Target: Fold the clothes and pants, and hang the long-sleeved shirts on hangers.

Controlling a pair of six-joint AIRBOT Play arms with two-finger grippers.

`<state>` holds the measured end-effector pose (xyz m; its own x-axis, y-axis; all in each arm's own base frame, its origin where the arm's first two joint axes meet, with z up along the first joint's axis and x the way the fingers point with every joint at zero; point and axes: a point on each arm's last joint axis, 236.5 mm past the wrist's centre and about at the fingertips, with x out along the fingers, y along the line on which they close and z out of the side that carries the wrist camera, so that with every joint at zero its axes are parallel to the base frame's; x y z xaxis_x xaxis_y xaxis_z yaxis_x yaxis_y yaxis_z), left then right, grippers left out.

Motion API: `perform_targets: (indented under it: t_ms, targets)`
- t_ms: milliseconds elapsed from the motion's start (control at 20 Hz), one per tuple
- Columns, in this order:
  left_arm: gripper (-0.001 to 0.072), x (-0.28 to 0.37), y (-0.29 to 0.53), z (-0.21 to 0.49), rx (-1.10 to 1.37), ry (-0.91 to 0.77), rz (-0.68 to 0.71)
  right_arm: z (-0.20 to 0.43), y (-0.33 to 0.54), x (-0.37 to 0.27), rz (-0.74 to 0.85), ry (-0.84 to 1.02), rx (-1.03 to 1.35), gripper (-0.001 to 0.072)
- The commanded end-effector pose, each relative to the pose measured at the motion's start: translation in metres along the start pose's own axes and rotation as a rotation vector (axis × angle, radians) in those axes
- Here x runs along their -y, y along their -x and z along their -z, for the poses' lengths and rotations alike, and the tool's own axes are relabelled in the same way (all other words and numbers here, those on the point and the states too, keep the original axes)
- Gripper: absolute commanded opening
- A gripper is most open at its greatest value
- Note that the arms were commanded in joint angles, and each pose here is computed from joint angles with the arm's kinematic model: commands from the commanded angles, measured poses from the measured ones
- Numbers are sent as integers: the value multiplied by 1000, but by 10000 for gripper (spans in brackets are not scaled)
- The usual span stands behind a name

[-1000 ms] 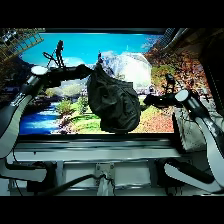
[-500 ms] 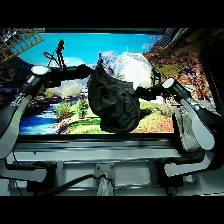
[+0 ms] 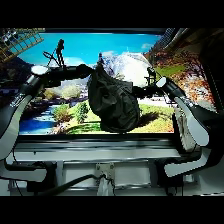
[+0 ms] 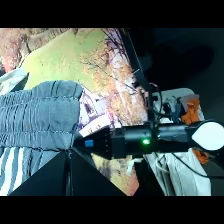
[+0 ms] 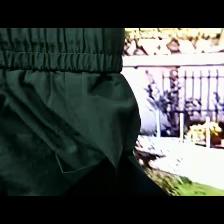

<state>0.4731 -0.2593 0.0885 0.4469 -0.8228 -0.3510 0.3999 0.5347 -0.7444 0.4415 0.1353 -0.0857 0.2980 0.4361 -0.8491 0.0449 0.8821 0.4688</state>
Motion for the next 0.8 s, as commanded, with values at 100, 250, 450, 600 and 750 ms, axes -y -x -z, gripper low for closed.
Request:
perform_targets:
  t_ms: [100, 250, 450, 600, 750]
  targets:
    - [2, 44, 43, -53, 126, -106, 28, -52, 94, -83, -95, 194, 224, 25]
    - [3, 134, 108, -104, 266, -345, 64, -71, 215, -174, -183, 413, 471, 25]
    - [2, 238, 206, -135, 456, -702, -32, -57, 361, -252, -206, 657, 769, 25]
    - [2, 268, 246, -127, 520, -721, -86, -39, 404, -268, -225, 698, 809, 25]
    - [4, 227, 241, -112, 407, -580, -208, -25, 386, -261, -213, 709, 701, 26]
